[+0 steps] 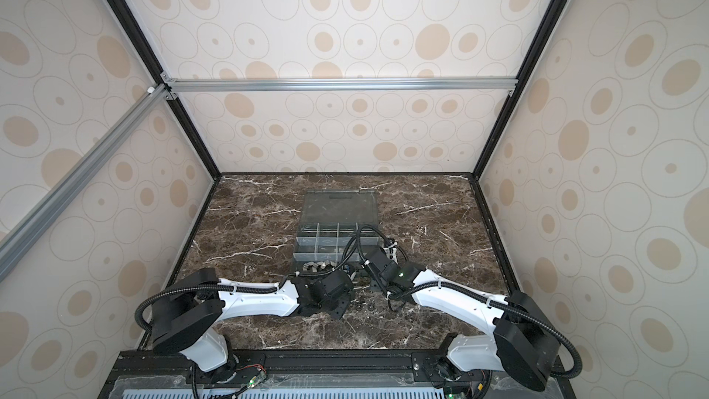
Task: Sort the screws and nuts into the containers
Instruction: 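Lower the left gripper onto a small black bolt and close it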
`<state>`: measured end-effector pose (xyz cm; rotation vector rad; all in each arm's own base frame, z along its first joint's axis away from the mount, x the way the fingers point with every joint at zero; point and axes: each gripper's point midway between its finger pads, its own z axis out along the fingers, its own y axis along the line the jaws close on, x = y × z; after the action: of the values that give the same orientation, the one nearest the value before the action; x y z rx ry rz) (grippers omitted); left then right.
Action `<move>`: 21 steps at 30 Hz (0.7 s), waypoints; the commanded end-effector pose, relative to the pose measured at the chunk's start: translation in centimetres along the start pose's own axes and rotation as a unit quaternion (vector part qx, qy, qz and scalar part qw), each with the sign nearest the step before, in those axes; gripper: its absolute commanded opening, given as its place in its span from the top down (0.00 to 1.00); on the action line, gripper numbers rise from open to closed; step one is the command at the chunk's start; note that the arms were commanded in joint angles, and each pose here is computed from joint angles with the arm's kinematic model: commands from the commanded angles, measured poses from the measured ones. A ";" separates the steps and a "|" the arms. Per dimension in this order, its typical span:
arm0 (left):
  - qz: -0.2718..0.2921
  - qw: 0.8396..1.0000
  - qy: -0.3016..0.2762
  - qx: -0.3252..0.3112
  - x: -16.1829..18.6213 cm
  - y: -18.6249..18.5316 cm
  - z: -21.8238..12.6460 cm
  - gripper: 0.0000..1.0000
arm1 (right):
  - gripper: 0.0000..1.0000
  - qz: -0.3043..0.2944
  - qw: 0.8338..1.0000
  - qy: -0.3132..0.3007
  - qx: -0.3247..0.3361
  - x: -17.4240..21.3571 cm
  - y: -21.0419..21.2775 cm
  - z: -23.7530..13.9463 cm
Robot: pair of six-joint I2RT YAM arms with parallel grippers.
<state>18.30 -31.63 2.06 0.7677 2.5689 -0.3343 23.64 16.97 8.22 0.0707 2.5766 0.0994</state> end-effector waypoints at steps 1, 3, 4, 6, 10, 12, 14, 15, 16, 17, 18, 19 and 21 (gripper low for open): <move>0.007 1.000 0.009 0.010 0.1 -1.0 0.4 0.52 | 0.44 0.012 1.000 0.003 0.010 0.2 -0.7 0.1; 0.010 1.000 0.009 0.014 0.1 -1.2 0.5 0.52 | 0.44 0.013 1.000 0.004 0.010 0.3 -0.6 0.1; 0.012 1.000 0.009 0.015 0.1 -1.3 0.5 0.52 | 0.44 0.013 1.000 0.005 0.010 0.3 -0.6 0.2; 0.015 1.000 0.009 0.016 0.1 -1.5 0.5 0.52 | 0.44 0.013 1.000 0.006 0.010 0.3 -0.6 0.2; 0.019 1.000 0.011 0.015 0.1 -1.6 0.6 0.53 | 0.44 0.013 1.000 0.007 0.011 0.3 -0.6 0.2; 0.020 1.000 0.012 0.014 0.2 -1.6 0.7 0.52 | 0.44 0.013 1.000 0.006 0.011 0.4 -0.7 0.2; 0.021 1.000 0.013 0.014 0.2 -1.6 0.8 0.53 | 0.44 0.013 1.000 0.007 0.011 0.4 -0.7 0.2; 0.021 1.000 0.015 0.012 0.3 -1.5 0.8 0.53 | 0.44 0.014 1.000 0.007 0.012 0.4 -0.7 0.2; 0.022 1.000 0.015 0.012 0.3 -1.6 0.9 0.53 | 0.44 0.014 1.000 0.008 0.012 0.4 -0.7 0.2; 0.022 1.000 0.017 0.009 0.5 -1.4 0.9 0.53 | 0.44 0.014 1.000 0.007 0.012 0.4 -0.7 0.2; 0.024 1.000 0.019 0.006 0.6 -1.3 0.8 0.53 | 0.44 0.015 1.000 0.007 0.011 0.4 -0.7 0.1; 0.024 1.000 0.019 0.004 0.7 -1.2 0.7 0.53 | 0.44 0.015 1.000 0.007 0.011 0.4 -0.8 0.1; 0.027 0.999 0.021 0.001 1.0 -1.0 0.5 0.53 | 0.44 0.017 1.000 0.006 0.011 0.4 -0.8 0.1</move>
<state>18.19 -32.81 2.05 0.7880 2.5541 -0.3577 23.60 17.02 8.19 0.0883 2.5789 0.1084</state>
